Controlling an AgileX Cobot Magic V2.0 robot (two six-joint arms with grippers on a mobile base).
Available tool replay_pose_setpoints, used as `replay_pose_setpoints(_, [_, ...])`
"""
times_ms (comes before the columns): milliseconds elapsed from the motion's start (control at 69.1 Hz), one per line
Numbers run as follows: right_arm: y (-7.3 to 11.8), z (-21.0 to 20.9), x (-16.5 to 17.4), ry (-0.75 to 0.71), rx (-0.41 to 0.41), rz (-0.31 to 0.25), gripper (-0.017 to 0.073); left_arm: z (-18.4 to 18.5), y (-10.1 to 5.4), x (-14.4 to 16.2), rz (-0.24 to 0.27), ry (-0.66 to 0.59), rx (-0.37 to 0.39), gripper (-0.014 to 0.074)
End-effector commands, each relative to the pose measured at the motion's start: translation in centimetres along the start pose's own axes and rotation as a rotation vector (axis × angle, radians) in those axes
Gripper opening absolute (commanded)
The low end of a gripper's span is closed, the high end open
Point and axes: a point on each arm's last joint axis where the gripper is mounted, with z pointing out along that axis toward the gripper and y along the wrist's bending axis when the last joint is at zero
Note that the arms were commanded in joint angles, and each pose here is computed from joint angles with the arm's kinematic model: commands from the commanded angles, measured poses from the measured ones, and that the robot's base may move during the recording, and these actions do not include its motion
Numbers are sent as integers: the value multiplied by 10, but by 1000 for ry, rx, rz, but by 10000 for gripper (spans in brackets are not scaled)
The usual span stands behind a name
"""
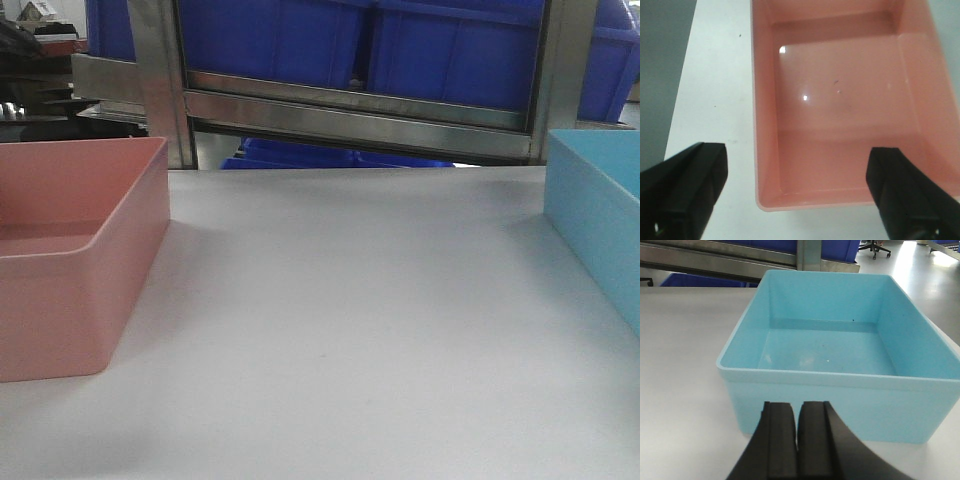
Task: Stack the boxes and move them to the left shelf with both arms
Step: 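Lower the left gripper onto the rim of the pink bin and grasp it, then lift the pink bin with the left gripper and carry it toward center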
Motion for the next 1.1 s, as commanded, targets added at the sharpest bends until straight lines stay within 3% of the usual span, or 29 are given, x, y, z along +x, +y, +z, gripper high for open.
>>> replay_pose_setpoints(0, [0, -1, -13, -92, 6, -12, 46, 12, 9, -21, -2, -2, -39, 486])
replay_pose_setpoints(145, [0, -1, -13, -92, 6, -12, 46, 67, 31, -28, -93, 130, -42, 486])
replay_pose_setpoints(318, [0, -1, -13, -92, 6, -12, 46, 119, 48, -25, -122, 198, -9, 482])
replay_pose_setpoints(521, [0, -1, -13, -92, 6, -12, 46, 161, 49, -24, -124, 197, -5, 482])
replay_pose_setpoints(781, [0, -1, -13, -92, 6, -12, 46, 201, 48, -11, -126, 291, 7, 471])
replay_pose_setpoints(911, [0, -1, -13, -92, 6, -12, 46, 208, 47, -8, -131, 313, 14, 365])
replay_pose_setpoints(1085, [0, -1, -13, -92, 6, -12, 46, 207, 47, -8, -131, 315, 15, 129])
